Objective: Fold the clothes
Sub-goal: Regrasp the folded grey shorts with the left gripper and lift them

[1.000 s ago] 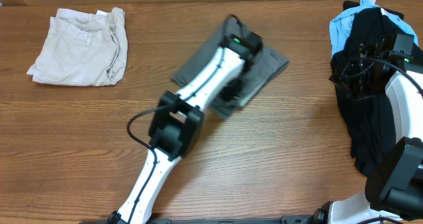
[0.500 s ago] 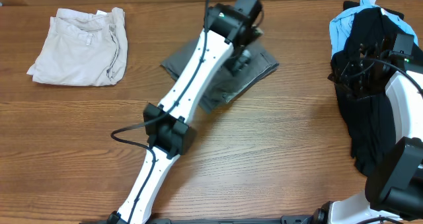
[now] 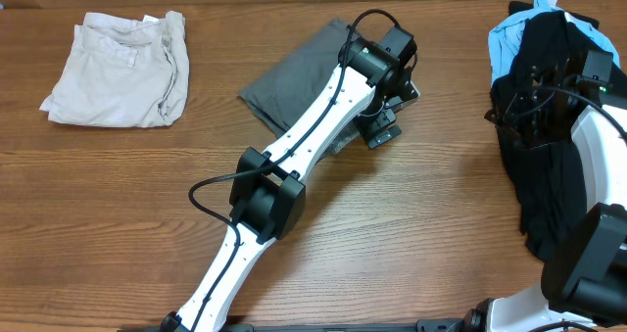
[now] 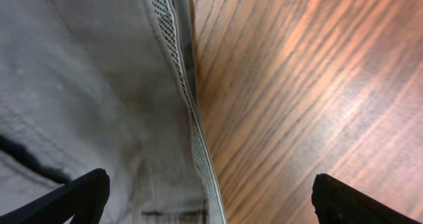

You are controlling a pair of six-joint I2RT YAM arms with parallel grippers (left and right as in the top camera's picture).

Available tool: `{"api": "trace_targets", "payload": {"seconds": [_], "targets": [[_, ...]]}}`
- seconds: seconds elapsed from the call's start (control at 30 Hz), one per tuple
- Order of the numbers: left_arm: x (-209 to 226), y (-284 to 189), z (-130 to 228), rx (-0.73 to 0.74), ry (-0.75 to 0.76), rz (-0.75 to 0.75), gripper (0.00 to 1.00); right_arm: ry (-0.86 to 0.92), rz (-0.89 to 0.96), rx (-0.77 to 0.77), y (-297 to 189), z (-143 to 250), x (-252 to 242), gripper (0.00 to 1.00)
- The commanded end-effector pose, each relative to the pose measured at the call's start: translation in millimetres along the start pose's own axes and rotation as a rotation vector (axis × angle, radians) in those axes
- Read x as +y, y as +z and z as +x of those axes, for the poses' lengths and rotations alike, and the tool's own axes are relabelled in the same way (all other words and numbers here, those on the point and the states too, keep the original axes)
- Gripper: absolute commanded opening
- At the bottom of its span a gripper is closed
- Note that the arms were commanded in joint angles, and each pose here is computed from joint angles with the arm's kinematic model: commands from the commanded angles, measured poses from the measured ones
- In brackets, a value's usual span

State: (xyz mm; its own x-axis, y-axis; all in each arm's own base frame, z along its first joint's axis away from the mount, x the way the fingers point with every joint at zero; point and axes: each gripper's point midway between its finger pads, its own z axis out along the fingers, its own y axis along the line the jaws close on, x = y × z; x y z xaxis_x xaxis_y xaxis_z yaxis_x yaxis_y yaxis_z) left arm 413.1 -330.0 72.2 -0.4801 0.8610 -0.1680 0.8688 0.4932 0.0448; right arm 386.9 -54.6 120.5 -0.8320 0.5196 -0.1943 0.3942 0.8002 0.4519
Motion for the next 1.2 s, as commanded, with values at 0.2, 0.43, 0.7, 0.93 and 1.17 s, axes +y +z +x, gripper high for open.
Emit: {"api": "trace_targets", "payload": {"seconds": [0.2,0.43,0.7,0.93,1.17], "targets": [[4.1,40.5,13.0,0.038,-0.062,0.013,1.00,-0.017,0.013,-0.022,-6.0,-4.5,-0.2,0.33],[15.0,61.0,19.8,0.036,-0.125,0.002,1.00,-0.017,0.018,-0.023,-6.1,-4.7,-1.1,0.33],[27.0,68.5,25.4,0.032,-0.158,-0.007,0.92,-0.016,0.021,-0.022,-6.1,-4.3,-1.8,0.33],[41.6,75.7,27.1,0.018,-0.174,-0.046,0.81,-0.015,0.029,-0.023,-6.0,-4.4,-3.2,0.33],[52.1,100.6,44.3,0.052,-0.182,-0.105,0.69,-0.013,0.046,-0.022,-6.1,-3.8,-6.1,0.33]]}}
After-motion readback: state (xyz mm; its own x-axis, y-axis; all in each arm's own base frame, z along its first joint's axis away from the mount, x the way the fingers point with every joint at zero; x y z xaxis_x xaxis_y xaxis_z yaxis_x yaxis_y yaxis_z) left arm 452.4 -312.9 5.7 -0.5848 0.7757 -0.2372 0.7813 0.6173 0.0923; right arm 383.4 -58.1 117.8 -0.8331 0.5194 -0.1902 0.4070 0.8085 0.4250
